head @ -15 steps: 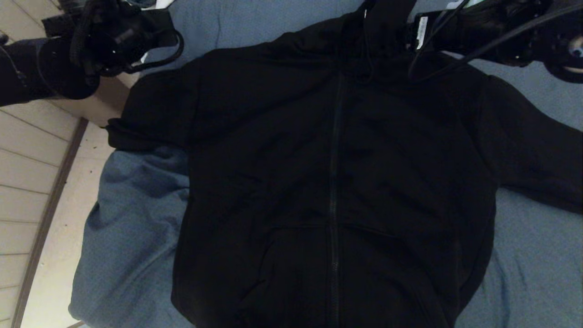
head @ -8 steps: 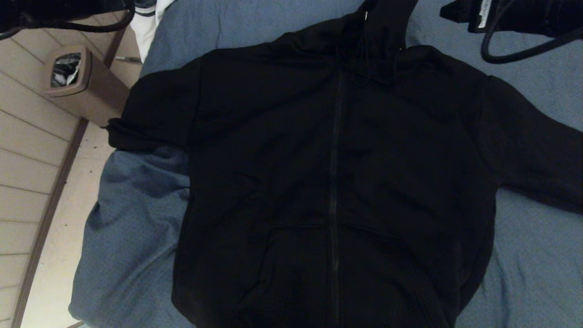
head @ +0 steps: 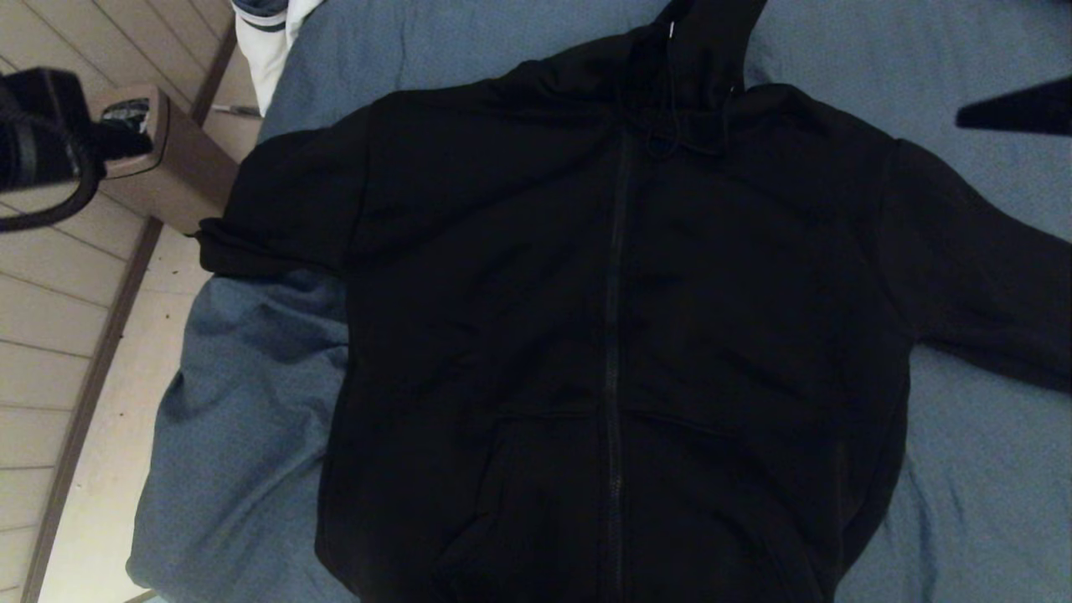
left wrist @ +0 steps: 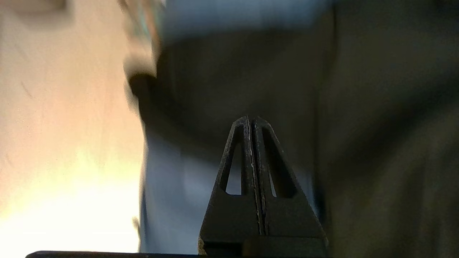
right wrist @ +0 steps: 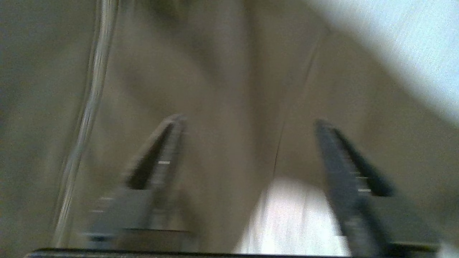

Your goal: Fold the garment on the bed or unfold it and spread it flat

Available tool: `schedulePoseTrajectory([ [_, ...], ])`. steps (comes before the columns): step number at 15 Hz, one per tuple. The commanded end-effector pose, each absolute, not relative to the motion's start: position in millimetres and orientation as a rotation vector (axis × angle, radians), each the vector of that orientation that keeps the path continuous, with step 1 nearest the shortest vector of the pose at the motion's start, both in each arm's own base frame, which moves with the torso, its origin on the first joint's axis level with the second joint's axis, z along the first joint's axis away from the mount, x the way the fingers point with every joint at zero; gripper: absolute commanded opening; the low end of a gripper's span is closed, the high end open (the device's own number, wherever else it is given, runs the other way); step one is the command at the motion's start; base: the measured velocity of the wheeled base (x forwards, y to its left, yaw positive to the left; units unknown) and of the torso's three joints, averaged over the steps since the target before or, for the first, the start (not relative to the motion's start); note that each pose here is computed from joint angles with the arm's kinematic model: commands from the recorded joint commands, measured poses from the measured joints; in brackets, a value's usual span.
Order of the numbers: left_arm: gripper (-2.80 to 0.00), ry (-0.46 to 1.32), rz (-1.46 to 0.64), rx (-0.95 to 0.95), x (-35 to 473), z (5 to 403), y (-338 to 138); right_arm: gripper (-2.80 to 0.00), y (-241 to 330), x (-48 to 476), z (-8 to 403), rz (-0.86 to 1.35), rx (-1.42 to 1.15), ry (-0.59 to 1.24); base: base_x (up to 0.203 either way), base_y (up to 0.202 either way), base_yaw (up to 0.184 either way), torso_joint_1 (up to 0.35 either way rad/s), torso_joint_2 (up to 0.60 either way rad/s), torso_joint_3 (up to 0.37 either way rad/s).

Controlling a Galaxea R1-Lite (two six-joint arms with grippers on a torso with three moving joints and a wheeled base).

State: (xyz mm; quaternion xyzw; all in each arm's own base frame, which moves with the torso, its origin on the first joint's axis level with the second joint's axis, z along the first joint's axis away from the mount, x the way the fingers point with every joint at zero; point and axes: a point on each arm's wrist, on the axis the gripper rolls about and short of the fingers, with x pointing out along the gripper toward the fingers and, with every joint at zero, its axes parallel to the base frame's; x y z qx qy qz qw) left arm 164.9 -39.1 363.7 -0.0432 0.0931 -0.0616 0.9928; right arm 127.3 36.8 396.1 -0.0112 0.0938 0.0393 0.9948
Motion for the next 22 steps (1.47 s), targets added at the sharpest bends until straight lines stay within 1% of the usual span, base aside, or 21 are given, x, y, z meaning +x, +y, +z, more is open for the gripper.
schedulePoseTrajectory([
  [1, -2.80, 0.223, -0.141, -0.114, 95, 338, -22, -2.80, 23, 80, 373, 0.126, -0.039, 0.392, 0.000, 0.000, 0.000, 0.000, 0.00, 0.000],
  [3, -2.80, 0.328, -0.150, -0.167, 62, 311, -14, -2.80, 17, 55, 355, 0.240, -0.006, 0.552, 0.000, 0.000, 0.000, 0.000, 0.00, 0.000],
  [6, -2.80, 0.482, -0.183, -0.215, 32, 256, -8, -2.80, 16, 50, 324, 0.275, 0.003, 0.709, 0.000, 0.000, 0.000, 0.000, 0.00, 0.000],
  [7, -2.80, 0.497, -0.183, -0.225, 21, 239, -6, -2.80, 17, 52, 312, 0.275, -0.003, 0.765, 0.000, 0.000, 0.000, 0.000, 0.00, 0.000],
  [10, -2.80, 0.430, -0.130, -0.228, -10, 207, 4, -2.80, 18, 54, 277, 0.278, -0.012, 0.912, 0.000, 0.000, 0.000, 0.000, 0.00, 0.000],
  [12, -2.80, 0.440, -0.088, -0.221, -13, 189, 5, -2.80, 19, 57, 262, 0.278, -0.015, 0.983, 0.000, 0.000, 0.000, 0.000, 0.00, 0.000],
  [15, -2.80, 0.415, -0.106, -0.235, -1, 174, 2, -2.80, 25, 69, 246, 0.323, 0.000, 1.087, 0.000, 0.000, 0.000, 0.000, 0.00, 0.000],
  [16, -2.80, 0.422, -0.133, -0.246, 1, 173, 1, -2.80, 26, 73, 245, 0.331, 0.001, 1.093, 0.000, 0.000, 0.000, 0.000, 0.00, 0.000],
  [19, -2.80, 0.426, -0.159, -0.285, 5, 176, -1, -2.80, 27, 73, 242, 0.345, -0.006, 1.086, 0.000, 0.000, 0.000, 0.000, 0.00, 0.000],
  [22, -2.80, 0.427, -0.160, -0.286, 12, 178, -3, -2.80, 28, 75, 221, 0.344, -0.015, 1.164, 0.000, 0.000, 0.000, 0.000, 0.00, 0.000],
])
